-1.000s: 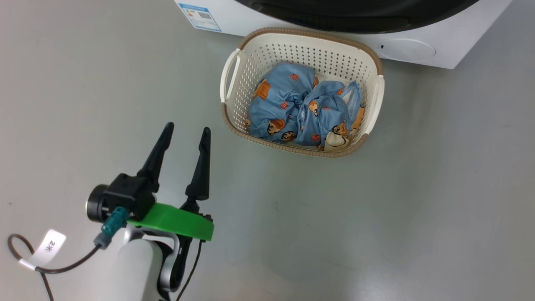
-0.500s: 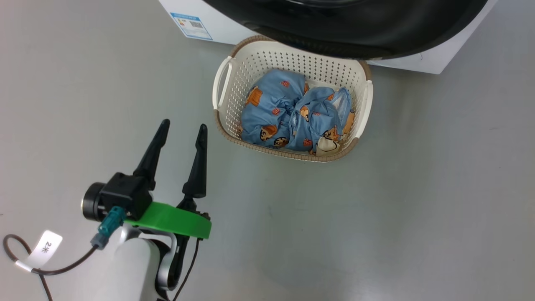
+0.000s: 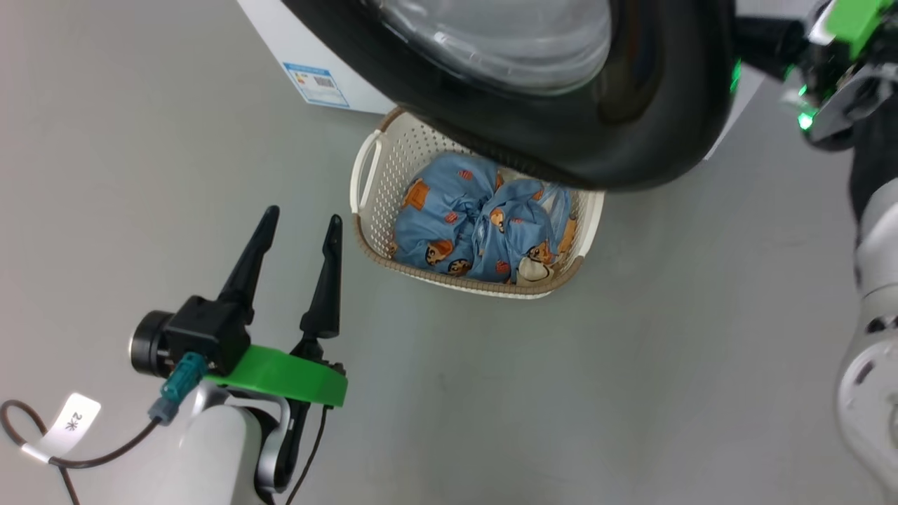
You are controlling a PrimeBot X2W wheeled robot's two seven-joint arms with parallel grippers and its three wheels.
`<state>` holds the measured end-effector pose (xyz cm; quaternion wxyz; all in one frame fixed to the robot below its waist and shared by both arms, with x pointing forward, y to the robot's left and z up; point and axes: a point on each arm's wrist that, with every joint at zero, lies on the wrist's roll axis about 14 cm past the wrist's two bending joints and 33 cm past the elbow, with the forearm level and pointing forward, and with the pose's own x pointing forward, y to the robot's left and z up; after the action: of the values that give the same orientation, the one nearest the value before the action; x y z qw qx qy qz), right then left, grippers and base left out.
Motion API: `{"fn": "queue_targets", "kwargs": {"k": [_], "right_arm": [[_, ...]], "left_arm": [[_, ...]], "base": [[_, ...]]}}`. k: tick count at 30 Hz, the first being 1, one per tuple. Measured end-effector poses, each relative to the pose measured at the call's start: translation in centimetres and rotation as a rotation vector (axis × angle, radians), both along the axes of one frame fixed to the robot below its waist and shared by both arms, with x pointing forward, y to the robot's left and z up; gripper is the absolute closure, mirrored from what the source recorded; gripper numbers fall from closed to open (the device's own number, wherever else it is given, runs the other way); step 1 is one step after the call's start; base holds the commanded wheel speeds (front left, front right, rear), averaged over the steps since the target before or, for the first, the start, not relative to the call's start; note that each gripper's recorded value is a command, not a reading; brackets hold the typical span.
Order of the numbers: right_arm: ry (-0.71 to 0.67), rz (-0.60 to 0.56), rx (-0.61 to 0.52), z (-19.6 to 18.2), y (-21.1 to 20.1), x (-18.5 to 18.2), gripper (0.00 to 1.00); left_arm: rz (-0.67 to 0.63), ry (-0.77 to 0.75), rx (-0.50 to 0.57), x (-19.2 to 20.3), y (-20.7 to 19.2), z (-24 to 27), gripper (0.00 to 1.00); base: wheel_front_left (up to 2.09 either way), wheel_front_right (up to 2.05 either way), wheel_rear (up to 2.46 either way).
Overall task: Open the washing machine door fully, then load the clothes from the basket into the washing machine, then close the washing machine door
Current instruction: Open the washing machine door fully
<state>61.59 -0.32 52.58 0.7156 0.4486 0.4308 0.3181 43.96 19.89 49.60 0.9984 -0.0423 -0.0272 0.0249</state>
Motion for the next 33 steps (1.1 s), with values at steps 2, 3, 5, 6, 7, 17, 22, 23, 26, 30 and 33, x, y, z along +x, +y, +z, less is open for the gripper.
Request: {"fn": "queue_targets", "kwargs": {"k": [2,3,5,6,7,17,22,23,26,30,33], "right_arm": [[0.004,0.029,0.003,-0.2,0.6,-1.2,1.00],[0.006,0.047,0.002,-0.3,0.8,-1.8,1.00],[0.004,0.078,-0.006,-0.3,1.1,-2.9,1.00],[0.002,0.095,-0.008,-0.3,1.2,-3.4,1.00],[0.000,0.107,-0.005,-0.3,1.3,-3.8,1.00],[-0.014,0.284,0.035,-0.9,4.4,-8.6,1.00],[-0.011,0.327,0.074,-1.6,6.8,-10.6,1.00],[-0.011,0.338,0.077,-1.7,7.3,-11.0,1.00],[-0.008,0.364,0.102,-1.9,8.8,-12.1,1.00],[-0.005,0.391,0.132,-1.8,10.6,-13.2,1.00],[0.005,0.411,0.140,-1.9,11.5,-14.1,1.00]], "left_arm": [[-0.004,-0.011,-0.002,-0.1,-0.1,0.4,0.00],[-0.005,-0.015,-0.003,-0.1,-0.1,0.6,0.00],[-0.012,-0.020,-0.005,-0.3,-0.3,0.7,0.00],[-0.013,-0.020,-0.003,-0.5,-0.3,0.8,0.00],[-0.014,-0.022,-0.001,-0.5,-0.3,0.9,0.00],[-0.030,-0.046,0.012,-0.9,-0.5,1.8,0.00],[-0.041,-0.050,0.011,-0.9,-0.8,2.0,0.00],[-0.042,-0.051,0.011,-0.9,-0.9,2.0,0.00],[-0.045,-0.050,0.012,-0.9,-1.0,2.0,0.00],[-0.046,-0.050,0.014,-1.1,-1.0,2.0,0.00],[-0.042,-0.053,0.015,-1.2,-0.9,2.2,0.00]], "base": [[0.00,0.00,0.00],[0.00,0.00,0.00],[0.00,0.00,0.00],[0.00,0.00,0.00],[0.00,0.00,0.00],[0.00,0.00,0.00],[0.00,0.00,0.00],[0.00,0.00,0.00],[0.00,0.00,0.00],[0.00,0.00,0.00],[0.00,0.00,0.00]]}}
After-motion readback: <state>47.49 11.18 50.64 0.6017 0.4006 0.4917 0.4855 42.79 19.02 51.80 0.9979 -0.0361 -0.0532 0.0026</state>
